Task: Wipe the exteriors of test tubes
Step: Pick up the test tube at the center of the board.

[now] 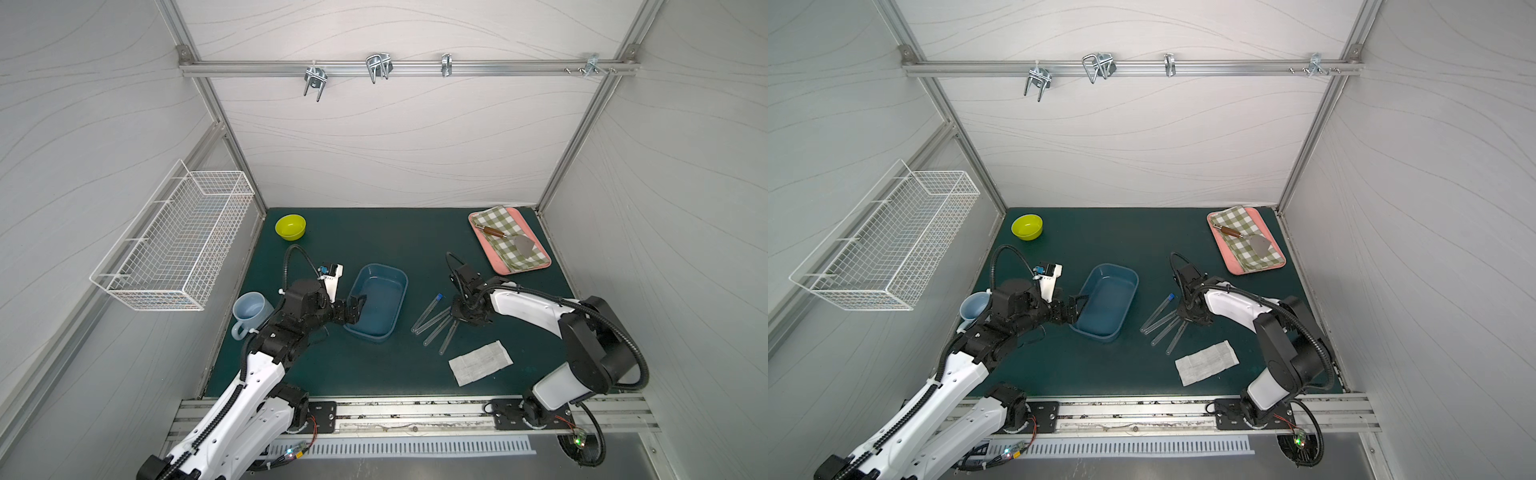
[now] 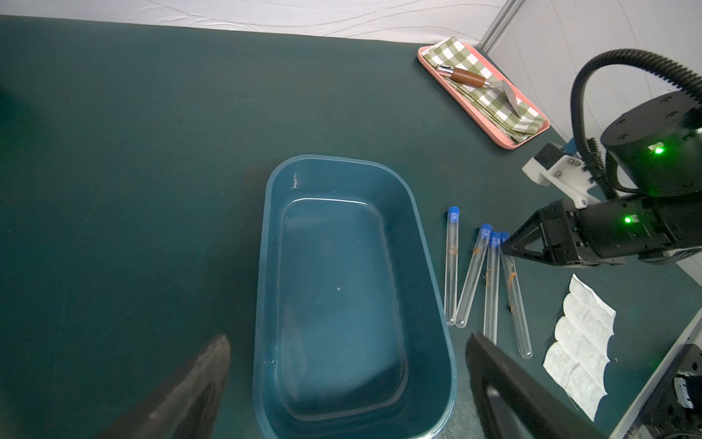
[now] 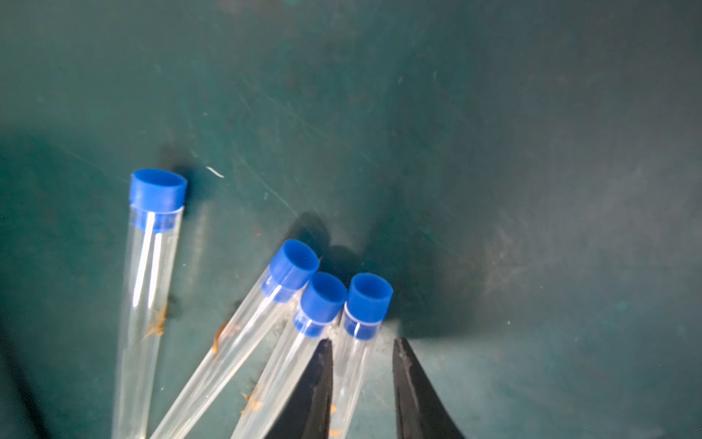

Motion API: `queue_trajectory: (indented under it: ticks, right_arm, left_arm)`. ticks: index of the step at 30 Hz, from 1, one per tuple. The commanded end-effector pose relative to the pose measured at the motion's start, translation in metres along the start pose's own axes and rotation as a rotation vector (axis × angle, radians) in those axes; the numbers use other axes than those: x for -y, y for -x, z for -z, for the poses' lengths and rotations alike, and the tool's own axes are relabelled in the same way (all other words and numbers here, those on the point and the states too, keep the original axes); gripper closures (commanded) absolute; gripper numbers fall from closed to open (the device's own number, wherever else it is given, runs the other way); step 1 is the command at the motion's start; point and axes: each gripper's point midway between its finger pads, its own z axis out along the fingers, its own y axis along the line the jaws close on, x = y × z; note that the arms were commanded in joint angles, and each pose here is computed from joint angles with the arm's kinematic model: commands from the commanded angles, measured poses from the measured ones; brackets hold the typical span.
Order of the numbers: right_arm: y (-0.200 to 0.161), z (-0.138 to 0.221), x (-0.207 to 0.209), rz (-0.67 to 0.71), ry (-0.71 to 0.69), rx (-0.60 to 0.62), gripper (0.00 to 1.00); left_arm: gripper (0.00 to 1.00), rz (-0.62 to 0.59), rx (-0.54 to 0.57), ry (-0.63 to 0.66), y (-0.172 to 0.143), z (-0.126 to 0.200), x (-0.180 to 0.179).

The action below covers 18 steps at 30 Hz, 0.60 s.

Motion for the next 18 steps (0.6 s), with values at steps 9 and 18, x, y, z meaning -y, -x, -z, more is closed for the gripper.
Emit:
queue_trajectory:
  ticks: [9,18]
  right_arm:
    - [-0.0044,-0.0141,0.0071,-0.028,-0.073,-0.034,0.74]
    - [-0.0049,-0.0158,0.0094,-0.028,-0.084,-0.038,0.86]
  left_arm:
    - [0.02,-0.035,0.040,-0.045,0.0092,0.0030,0.0118]
    - [0.02,-0.043,0.037,-0.051,0.0090,0.0045,0.0144]
